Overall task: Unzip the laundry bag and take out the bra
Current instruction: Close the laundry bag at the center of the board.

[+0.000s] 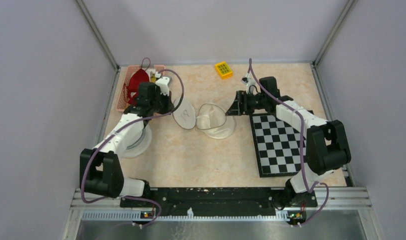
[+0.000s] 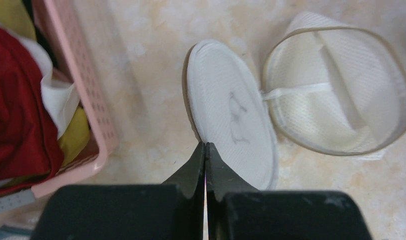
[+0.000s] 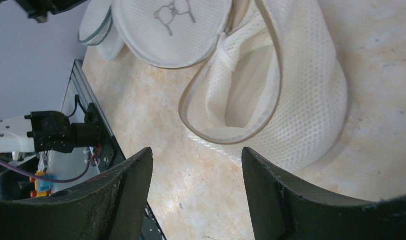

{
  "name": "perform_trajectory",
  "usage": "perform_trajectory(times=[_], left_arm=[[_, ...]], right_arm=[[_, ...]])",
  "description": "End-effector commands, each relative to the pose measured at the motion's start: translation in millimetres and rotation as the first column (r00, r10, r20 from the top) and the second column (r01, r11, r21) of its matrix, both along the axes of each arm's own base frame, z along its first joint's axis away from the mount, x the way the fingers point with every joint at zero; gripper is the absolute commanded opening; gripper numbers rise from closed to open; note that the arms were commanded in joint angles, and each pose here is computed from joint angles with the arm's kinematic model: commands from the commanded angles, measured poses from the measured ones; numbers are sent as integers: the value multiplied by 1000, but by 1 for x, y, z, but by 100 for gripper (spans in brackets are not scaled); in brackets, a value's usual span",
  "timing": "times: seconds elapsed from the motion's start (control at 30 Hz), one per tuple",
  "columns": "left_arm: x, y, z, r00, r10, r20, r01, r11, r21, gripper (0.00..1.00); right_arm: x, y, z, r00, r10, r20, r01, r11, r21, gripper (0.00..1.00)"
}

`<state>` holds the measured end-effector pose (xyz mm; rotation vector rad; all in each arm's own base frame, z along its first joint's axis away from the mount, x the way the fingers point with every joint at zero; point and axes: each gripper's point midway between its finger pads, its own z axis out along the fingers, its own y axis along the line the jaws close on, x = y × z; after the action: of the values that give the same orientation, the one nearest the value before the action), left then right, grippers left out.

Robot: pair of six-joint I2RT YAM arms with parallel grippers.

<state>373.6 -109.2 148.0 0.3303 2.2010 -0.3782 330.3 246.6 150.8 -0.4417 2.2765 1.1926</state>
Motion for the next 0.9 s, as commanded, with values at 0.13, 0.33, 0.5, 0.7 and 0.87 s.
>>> perform_trajectory(times=[0.13,0.33,0.5,0.7,0.87], left_arm=[[-6,-85,76,937,-272,217,291,955,-61,0],[-18,-147,64,897,-403,182,421,905,-68,0],[10,-95,47,986,-127,108,130,991,-20,19],[-16,-21,-22,991,137,-3,-137,987,79,47],[-14,28,-62,939,327,-110,-316,943,105,47]], right_arm=[[15,-5,-37,996,-31,-81,26,998,-56,64],[16,-4,-63,986,-42,-159,31,997,-71,52],[17,-7,-63,988,-53,-146,40,995,-86,52],[18,-7,-55,991,-47,-126,38,996,-75,52],[19,-7,-49,992,-51,-112,43,996,-75,52]])
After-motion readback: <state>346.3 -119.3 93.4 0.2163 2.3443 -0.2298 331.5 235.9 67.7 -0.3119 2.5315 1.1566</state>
